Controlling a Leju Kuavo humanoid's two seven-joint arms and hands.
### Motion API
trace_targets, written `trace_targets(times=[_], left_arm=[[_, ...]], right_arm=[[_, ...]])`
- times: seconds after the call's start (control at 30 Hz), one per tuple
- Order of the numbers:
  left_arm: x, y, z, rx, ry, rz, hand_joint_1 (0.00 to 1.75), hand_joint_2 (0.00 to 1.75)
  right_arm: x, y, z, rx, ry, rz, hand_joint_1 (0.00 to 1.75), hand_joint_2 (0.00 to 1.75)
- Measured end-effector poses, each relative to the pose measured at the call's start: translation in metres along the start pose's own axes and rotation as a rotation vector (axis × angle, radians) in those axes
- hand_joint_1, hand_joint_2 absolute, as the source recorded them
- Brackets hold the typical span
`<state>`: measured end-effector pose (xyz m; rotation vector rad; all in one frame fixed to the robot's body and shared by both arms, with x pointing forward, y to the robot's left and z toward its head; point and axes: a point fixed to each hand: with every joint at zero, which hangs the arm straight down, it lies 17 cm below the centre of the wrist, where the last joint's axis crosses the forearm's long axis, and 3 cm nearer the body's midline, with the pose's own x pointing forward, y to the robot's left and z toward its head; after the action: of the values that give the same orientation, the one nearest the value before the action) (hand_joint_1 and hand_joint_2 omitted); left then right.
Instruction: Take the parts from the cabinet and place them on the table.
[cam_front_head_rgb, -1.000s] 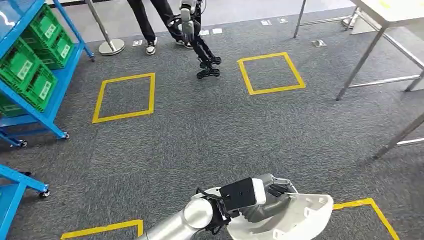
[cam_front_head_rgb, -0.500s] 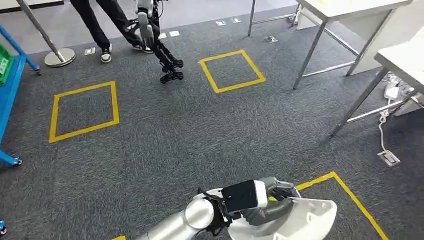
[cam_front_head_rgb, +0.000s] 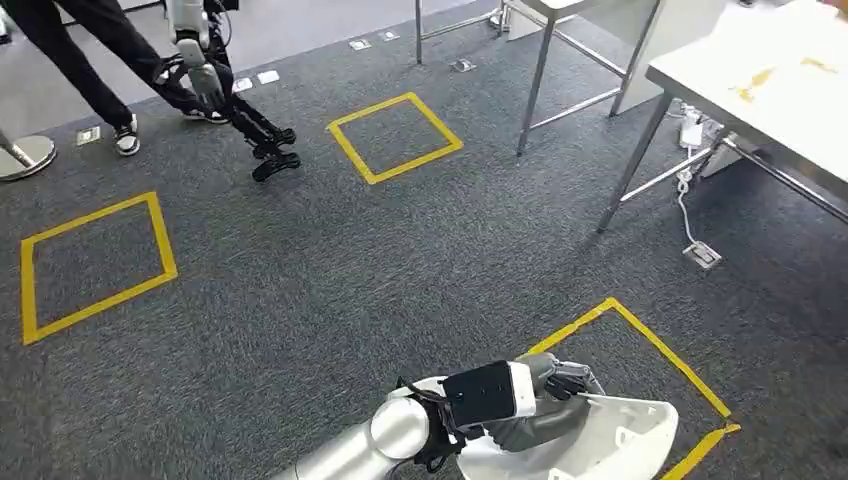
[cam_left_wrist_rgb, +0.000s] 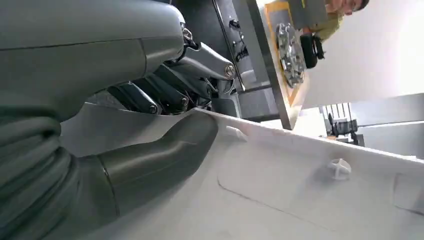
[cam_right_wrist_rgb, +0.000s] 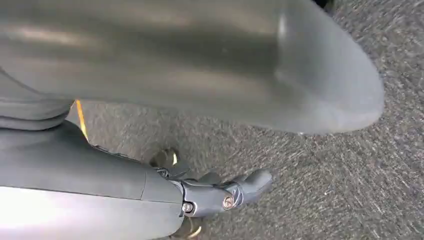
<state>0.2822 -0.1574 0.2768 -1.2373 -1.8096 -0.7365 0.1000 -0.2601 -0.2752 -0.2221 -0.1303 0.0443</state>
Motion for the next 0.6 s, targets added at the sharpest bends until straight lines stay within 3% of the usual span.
trace_targets(times=[0.6], left_arm=[[-0.018,-0.013,0.011,-0.024,0.059,0.021,1.75,1.75]], right_arm=[[0.007,-0.006,-0.001,-0.028,-0.018,0.023,0.0,0.0]])
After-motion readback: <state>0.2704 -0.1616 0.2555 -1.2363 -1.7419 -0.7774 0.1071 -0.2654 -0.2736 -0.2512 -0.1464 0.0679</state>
